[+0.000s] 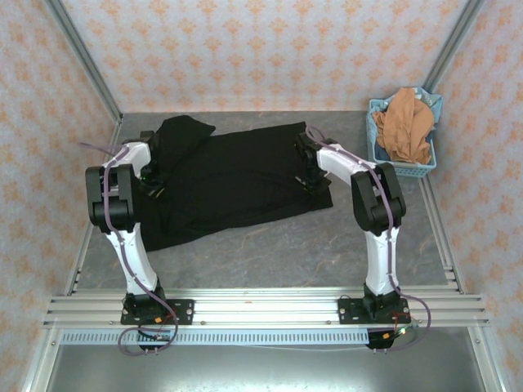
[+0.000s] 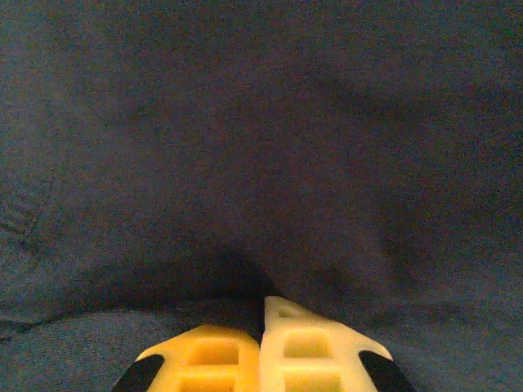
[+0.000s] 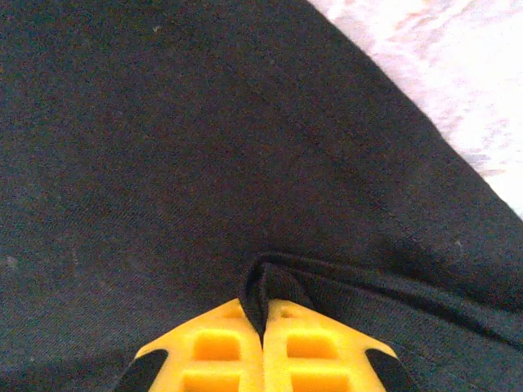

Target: Fold and stack the t-shirts

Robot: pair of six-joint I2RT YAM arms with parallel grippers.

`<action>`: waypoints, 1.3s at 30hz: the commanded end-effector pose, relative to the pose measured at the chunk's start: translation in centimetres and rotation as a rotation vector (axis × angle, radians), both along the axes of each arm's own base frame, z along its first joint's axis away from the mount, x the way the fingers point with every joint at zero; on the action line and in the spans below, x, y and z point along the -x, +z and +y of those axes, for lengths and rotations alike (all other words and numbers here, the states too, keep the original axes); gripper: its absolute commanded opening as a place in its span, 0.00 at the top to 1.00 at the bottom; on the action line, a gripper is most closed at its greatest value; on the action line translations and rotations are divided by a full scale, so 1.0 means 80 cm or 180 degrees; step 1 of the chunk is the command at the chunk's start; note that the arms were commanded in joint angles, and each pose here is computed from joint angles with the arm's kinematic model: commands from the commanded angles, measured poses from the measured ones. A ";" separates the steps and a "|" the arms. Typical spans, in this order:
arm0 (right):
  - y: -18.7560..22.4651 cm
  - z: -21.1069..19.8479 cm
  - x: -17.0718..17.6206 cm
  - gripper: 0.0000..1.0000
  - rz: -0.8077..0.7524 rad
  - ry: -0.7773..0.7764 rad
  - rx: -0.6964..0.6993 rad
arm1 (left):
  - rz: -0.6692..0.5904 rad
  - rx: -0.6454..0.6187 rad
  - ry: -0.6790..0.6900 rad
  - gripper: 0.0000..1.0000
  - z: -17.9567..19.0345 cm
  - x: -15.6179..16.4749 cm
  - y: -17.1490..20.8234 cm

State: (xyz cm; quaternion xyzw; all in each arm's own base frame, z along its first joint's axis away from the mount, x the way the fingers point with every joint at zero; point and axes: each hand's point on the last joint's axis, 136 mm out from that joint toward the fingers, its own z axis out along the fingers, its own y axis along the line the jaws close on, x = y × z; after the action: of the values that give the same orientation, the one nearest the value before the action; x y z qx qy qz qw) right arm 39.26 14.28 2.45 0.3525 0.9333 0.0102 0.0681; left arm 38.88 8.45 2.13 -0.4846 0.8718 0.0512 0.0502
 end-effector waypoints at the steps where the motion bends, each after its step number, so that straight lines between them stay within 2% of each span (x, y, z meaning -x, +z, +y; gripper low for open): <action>1: -0.002 -0.067 0.053 1.00 0.0323 -0.0174 0.0543 | -0.0127 0.0259 -0.0401 1.00 -0.052 -0.029 -0.009; 4: 0.011 -0.108 0.082 1.00 0.0308 -0.0350 0.0672 | -0.0114 0.0318 -0.0510 1.00 -0.077 -0.031 -0.013; 6: 0.008 -0.127 0.101 1.00 0.0306 -0.0457 0.0604 | -0.0078 0.0297 -0.0571 1.00 -0.088 -0.028 -0.016; 11: 0.002 -0.132 0.117 1.00 0.0363 -0.0420 0.0405 | -0.0031 0.0135 -0.0535 1.00 -0.087 -0.013 -0.008; 19: 0.043 -0.142 0.122 1.00 0.0201 -0.0393 0.0498 | -0.0404 -0.0067 -0.0491 1.00 -0.085 0.019 0.086; 22: 0.060 -0.147 0.142 1.00 0.0167 -0.0438 0.0499 | -0.0394 -0.0093 -0.0536 1.00 -0.091 0.057 0.110; 28: 0.070 -0.153 0.209 1.00 0.0260 -0.0611 0.0368 | -0.0384 -0.0206 -0.0401 1.00 -0.079 0.162 0.137; 35: 0.073 -0.157 0.303 1.00 0.0405 -0.0833 0.0171 | -0.0186 -0.0210 -0.0137 1.00 -0.071 0.290 0.138; 39: 0.059 -0.156 0.340 1.00 0.0591 -0.0870 0.0084 | 0.0013 -0.0079 -0.0105 1.00 -0.078 0.340 0.125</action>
State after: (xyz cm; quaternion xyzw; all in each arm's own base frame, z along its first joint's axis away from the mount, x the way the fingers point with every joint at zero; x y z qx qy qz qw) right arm 15.39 2.03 7.95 0.4617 0.8861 -0.0198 0.0354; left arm 15.92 1.86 13.05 -0.4535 0.8837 0.0251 0.1131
